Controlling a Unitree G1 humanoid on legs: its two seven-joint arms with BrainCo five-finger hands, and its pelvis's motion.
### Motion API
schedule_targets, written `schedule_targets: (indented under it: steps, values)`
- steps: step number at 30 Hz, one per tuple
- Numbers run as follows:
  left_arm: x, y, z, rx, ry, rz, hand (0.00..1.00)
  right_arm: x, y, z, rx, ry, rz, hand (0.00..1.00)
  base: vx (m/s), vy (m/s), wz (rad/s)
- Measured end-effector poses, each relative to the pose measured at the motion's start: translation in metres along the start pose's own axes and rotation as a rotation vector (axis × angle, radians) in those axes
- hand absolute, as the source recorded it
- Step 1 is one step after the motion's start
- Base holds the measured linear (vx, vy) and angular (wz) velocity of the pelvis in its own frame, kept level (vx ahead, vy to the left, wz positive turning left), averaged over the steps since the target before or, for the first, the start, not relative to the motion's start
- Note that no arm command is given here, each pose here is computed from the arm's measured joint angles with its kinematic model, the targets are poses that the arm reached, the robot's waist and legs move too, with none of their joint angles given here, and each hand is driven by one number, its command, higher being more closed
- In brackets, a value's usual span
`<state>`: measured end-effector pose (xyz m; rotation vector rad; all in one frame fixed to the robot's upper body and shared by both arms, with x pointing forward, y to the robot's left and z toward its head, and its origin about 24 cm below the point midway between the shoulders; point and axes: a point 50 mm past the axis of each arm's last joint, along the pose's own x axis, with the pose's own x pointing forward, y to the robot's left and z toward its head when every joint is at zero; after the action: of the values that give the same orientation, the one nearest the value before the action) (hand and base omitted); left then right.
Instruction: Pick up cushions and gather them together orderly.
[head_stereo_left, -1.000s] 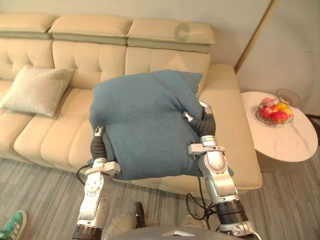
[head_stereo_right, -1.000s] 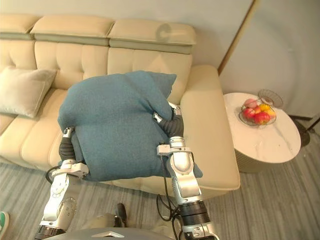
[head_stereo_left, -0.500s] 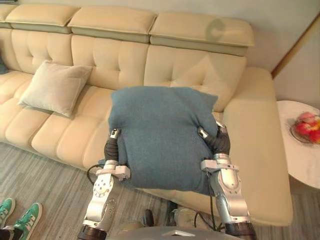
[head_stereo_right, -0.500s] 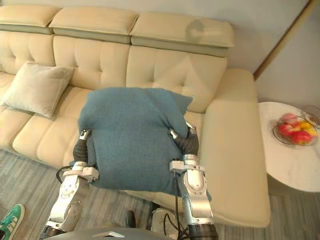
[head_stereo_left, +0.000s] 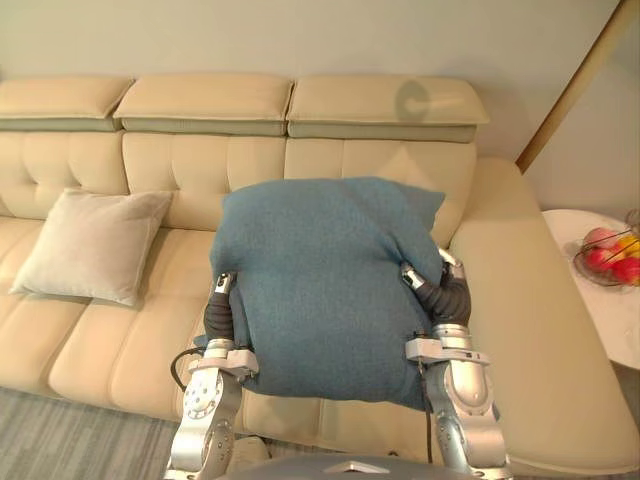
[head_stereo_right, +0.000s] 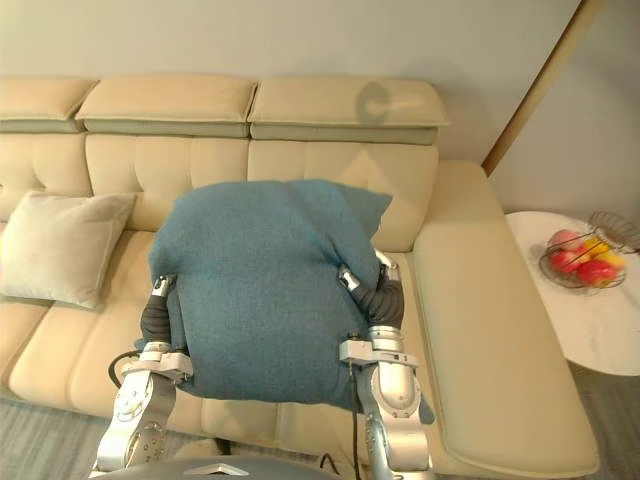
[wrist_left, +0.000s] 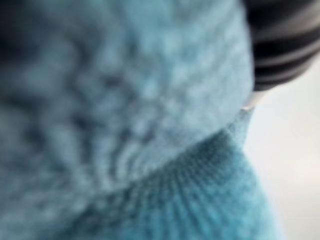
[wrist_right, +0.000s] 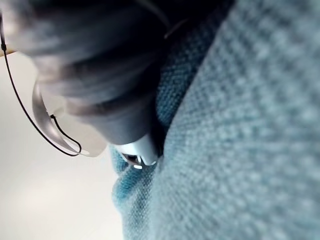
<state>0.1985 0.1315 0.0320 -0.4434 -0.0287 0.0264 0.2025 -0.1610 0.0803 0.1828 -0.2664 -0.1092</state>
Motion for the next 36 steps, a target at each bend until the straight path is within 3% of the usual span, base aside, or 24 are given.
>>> schedule_targets:
  steps: [16,20,24,29,36]
  values:
    - [-0.003,0.014,-0.02,0.08,0.12,0.015,1.0,-0.008,-0.01,-0.056,-0.034,0.238,-0.036,1.0,-0.03,0.02,-0.41]
    - [0.029,0.015,-0.012,0.164,0.082,0.012,1.0,0.023,-0.002,-0.063,-0.051,0.227,0.001,1.0,-0.13,-0.019,-0.14]
    - [0.072,-0.004,0.022,0.22,-0.067,-0.021,1.0,0.073,0.012,-0.035,-0.065,0.076,0.022,1.0,-0.12,-0.051,0.07]
    - [0.13,-0.043,0.091,0.319,-0.327,-0.061,1.0,0.131,0.039,0.032,-0.018,-0.194,-0.022,1.0,-0.11,-0.073,0.18]
    - [0.168,-0.11,0.221,0.364,-0.756,-0.047,1.0,0.176,0.078,0.179,-0.05,-0.718,-0.117,1.0,-0.09,-0.039,0.18]
